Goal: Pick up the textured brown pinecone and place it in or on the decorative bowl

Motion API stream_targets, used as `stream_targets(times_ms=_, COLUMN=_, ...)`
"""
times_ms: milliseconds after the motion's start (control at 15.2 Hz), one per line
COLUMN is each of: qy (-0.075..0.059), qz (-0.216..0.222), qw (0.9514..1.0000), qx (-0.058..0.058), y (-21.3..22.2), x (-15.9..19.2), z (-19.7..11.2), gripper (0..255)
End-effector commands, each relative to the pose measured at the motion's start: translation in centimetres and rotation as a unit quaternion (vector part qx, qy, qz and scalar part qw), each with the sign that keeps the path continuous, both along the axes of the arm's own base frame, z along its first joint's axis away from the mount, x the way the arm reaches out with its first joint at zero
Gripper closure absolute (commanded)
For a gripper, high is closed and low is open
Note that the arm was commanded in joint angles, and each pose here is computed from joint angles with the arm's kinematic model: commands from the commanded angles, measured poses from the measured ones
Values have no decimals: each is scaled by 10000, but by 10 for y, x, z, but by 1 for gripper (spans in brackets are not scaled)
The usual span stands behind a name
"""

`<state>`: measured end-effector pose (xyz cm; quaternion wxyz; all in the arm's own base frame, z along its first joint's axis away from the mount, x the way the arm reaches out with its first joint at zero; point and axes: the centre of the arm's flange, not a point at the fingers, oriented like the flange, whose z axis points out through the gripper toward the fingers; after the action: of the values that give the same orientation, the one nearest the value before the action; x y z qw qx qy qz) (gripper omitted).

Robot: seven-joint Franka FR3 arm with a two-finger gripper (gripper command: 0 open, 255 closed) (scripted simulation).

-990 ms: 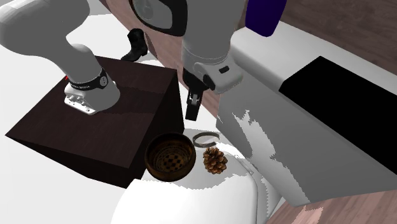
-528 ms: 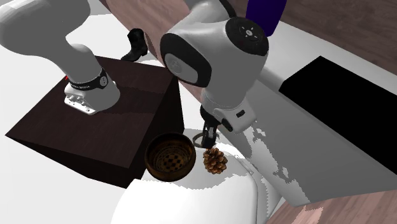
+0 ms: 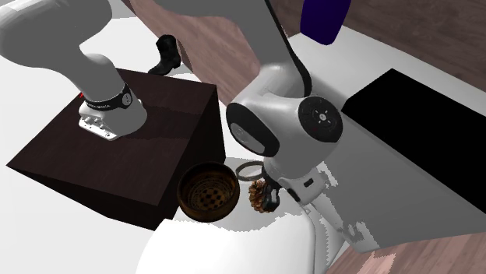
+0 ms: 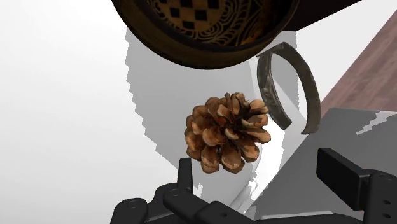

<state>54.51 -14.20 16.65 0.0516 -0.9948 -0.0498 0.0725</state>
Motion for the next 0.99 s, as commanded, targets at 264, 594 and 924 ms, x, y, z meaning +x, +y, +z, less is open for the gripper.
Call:
stream_targets(times_ms=264, qy=-5, qz=-3, qw=10000, qx=8, y=0, x=0, z=-32, gripper=0)
stream_targets(times_ms=594, qy=-5, qz=-3, qw=10000, qx=8, y=1, x=-2, z=-45, gripper=0)
stream_targets(times_ms=924, qy=-5, qz=-3, qw=10000, qx=8, y=1, x=-2, z=-45, gripper=0)
